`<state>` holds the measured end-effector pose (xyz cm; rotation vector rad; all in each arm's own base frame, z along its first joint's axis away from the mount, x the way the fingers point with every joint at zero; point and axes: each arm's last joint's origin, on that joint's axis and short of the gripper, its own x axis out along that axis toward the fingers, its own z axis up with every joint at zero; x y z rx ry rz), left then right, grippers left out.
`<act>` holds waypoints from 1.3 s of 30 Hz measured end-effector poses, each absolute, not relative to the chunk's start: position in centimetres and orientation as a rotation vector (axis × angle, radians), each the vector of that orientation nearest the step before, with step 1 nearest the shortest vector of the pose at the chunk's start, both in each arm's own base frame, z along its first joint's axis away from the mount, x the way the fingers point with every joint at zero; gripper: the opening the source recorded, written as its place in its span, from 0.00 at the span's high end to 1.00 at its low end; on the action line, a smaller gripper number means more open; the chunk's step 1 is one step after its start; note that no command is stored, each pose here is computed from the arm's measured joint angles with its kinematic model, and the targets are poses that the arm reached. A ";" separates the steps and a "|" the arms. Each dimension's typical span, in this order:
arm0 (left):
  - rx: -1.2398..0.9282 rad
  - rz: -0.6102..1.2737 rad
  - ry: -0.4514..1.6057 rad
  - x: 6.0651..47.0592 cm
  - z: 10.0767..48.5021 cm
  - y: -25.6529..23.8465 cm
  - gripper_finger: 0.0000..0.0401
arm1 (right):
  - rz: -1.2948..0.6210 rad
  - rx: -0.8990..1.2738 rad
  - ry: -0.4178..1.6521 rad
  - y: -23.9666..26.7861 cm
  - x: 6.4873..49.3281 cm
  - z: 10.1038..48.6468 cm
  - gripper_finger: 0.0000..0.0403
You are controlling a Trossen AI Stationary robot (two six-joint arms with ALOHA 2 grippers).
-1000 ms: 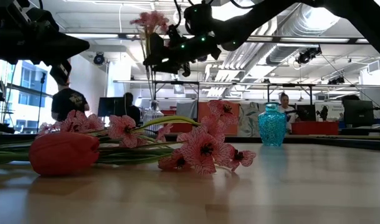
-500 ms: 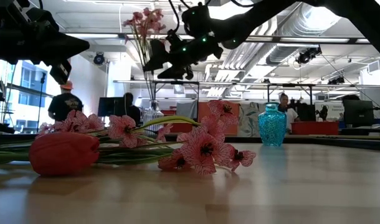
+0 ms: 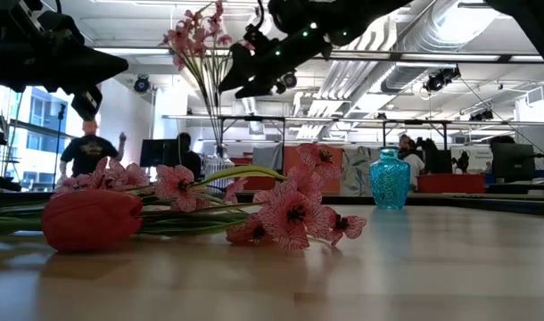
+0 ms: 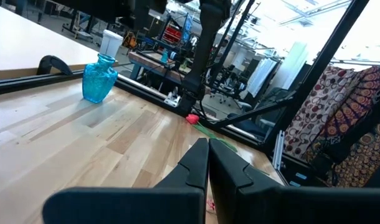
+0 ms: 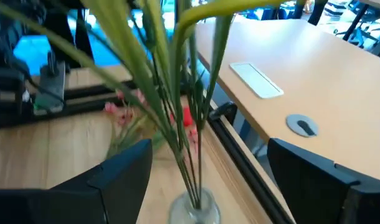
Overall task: Sort flowers into vase by color
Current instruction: Put the top pink flower into the transparent vase
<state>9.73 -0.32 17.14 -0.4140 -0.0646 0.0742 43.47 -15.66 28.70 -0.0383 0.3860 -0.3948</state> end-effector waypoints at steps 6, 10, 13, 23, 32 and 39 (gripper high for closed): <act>-0.414 0.074 -0.065 9.7 17.1 -0.3 1.00 | -0.374 -0.095 0.523 -15.8 41.3 29.9 0.22; -0.414 0.074 -0.064 9.7 17.1 -0.3 1.00 | -0.358 -0.135 0.627 -16.1 39.4 30.7 0.22; -0.414 0.074 -0.065 9.7 17.1 -0.3 1.00 | -0.373 -0.128 0.631 -16.5 37.8 32.2 0.22; -0.414 0.074 -0.064 9.7 17.1 -0.3 1.00 | -0.345 -0.005 0.521 -15.6 32.4 38.3 0.22; -0.414 0.074 -0.065 9.7 17.1 -0.3 1.00 | -0.051 0.133 0.834 -13.0 32.3 32.4 0.44; -0.414 0.074 -0.065 9.7 17.1 -0.3 1.00 | 0.139 0.500 0.920 -10.3 31.3 23.0 0.67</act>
